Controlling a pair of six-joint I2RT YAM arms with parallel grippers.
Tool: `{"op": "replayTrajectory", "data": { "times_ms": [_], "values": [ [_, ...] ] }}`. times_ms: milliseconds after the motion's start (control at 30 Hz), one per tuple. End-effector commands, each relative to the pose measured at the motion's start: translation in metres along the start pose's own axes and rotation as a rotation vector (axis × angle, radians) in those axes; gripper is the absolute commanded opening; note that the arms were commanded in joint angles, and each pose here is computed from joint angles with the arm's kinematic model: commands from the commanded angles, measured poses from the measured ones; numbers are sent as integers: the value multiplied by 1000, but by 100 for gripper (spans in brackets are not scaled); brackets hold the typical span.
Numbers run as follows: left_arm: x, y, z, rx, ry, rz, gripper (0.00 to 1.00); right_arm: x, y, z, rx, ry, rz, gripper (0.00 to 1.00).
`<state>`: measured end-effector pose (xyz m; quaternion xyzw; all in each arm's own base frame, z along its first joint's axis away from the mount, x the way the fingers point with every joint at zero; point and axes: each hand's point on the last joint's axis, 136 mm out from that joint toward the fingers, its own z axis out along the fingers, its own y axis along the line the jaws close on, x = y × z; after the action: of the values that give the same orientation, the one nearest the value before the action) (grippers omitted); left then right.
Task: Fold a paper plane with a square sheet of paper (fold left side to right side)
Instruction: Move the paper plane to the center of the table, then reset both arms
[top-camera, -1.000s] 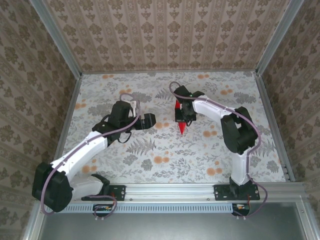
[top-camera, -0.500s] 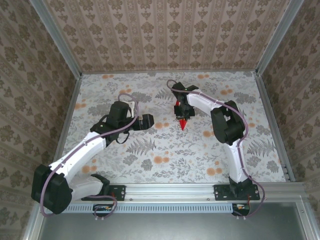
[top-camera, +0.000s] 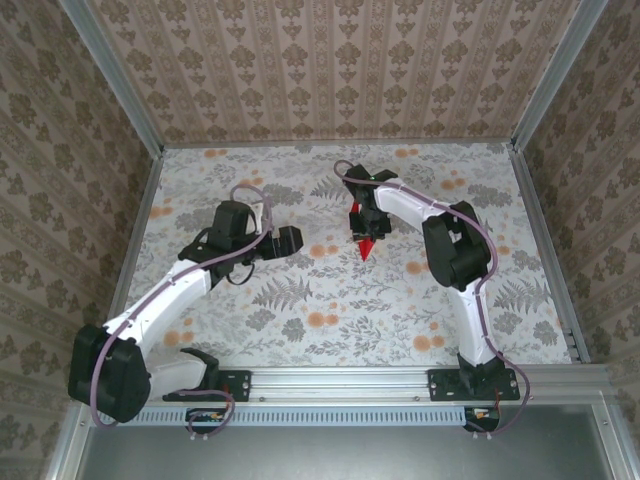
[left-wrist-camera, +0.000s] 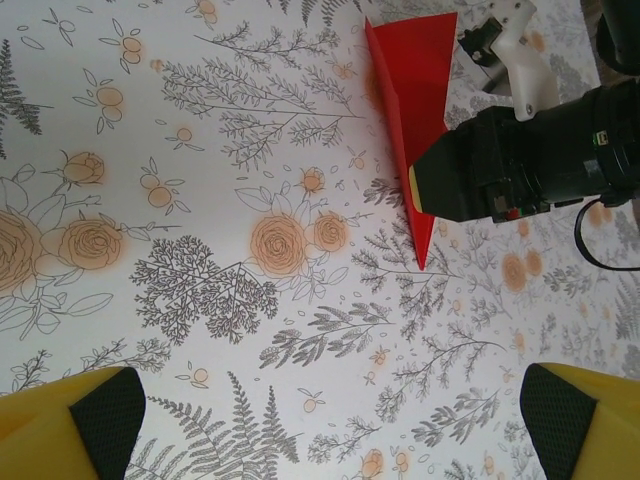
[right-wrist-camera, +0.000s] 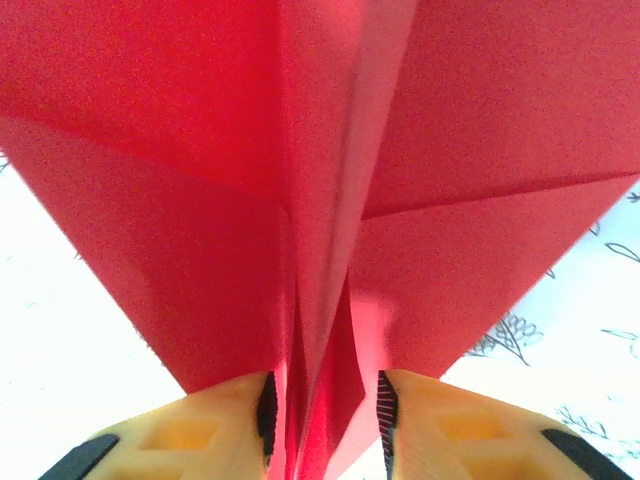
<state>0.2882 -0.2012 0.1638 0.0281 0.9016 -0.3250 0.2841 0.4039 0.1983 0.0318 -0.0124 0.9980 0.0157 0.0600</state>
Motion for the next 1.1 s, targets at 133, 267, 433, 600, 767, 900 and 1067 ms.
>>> {"op": "replayTrajectory", "data": {
  "times_ms": [133, 267, 433, 600, 767, 900, 1067],
  "values": [
    [-21, 9, -12, 43, -71, -76, 100, 6, -9, -82, -7, -139, -35, 48],
    [-35, 29, -29, -7, -150, -127, 100, 19, -24, -122, -19, -253, -51, 61],
    [-50, 61, -65, -132, -281, -184, 100, 32, -63, -152, 17, -415, -48, 78],
    [-68, 83, -103, -308, -456, -66, 100, 39, -123, -170, 13, -649, 121, 100],
    [-78, 103, -119, -465, -599, 152, 100, 46, -181, -166, 134, -850, 214, 100],
    [-65, 132, -120, -618, -611, 277, 100, 51, -210, -149, 242, -971, 235, 100],
    [-39, 170, -105, -698, -528, 310, 100, 43, -218, -123, 206, -1024, 257, 100]
  ]
}}
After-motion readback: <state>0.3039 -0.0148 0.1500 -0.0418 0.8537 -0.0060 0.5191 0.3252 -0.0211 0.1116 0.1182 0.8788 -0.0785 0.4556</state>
